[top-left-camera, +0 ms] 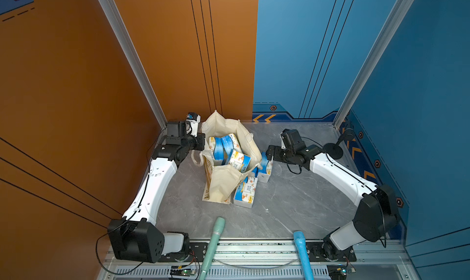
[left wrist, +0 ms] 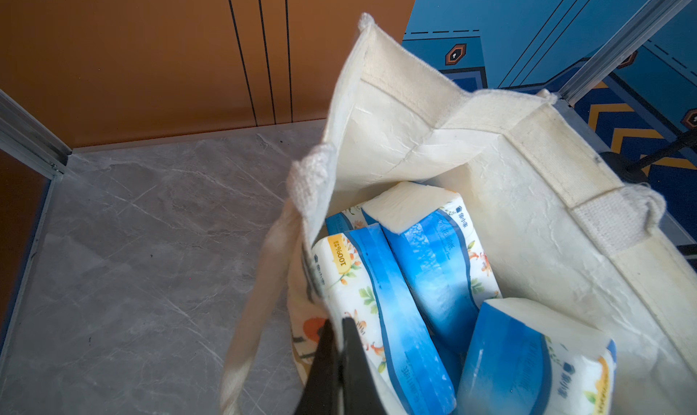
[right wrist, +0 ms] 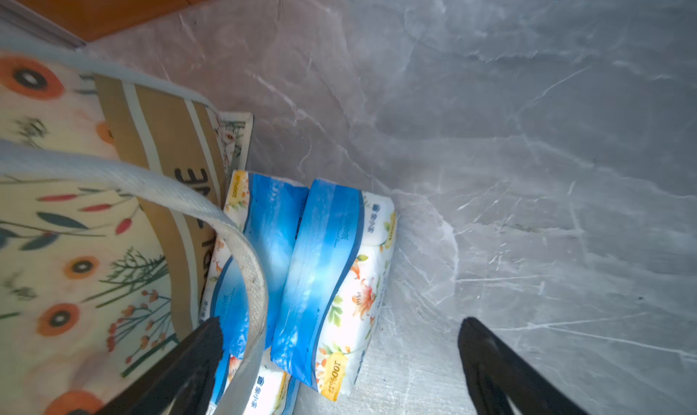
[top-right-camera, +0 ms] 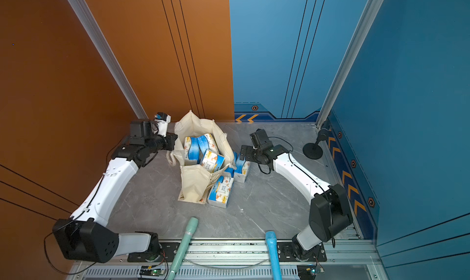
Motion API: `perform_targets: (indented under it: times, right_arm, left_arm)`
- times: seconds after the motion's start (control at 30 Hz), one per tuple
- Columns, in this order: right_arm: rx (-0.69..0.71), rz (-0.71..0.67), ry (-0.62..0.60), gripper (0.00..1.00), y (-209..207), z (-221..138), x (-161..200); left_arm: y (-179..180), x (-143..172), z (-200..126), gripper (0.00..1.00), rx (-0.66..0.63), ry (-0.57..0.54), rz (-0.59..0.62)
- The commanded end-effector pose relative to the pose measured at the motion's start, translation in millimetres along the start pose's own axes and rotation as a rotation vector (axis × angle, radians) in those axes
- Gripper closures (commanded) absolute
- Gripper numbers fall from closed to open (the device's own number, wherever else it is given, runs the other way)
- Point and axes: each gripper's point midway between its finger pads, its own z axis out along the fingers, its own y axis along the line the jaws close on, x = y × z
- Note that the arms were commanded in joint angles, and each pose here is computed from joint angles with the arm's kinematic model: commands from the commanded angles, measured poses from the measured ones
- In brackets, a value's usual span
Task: Put tissues into the canvas bag
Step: Pick up the pack of facial tissues from the center of the board.
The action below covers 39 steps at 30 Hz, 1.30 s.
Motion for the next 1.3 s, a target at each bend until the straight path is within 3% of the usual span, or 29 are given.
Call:
perform_targets:
  times: [0.0, 0.57, 1.03, 1.27]
  right_arm:
    - [-0.027, 0.004, 0.06, 0.03, 12, 14, 9]
    - [0.021, -0.006, 0.156, 0.1, 8, 66, 26]
    - [0.117, -0.013, 0.22, 0.16, -20, 87, 39]
    - [0.153, -0.009, 0.213, 0.28, -33, 80, 37]
  left_arm:
    - [2, 8, 5, 1.0, 0.007, 0.032, 0.002]
    - [3, 7, 3, 1.0, -0.001, 0.03, 0.003]
    - [5, 8, 4, 1.0, -0.006, 0.033, 0.0]
    - [6, 9, 5, 1.0, -0.006, 0.036, -0.001]
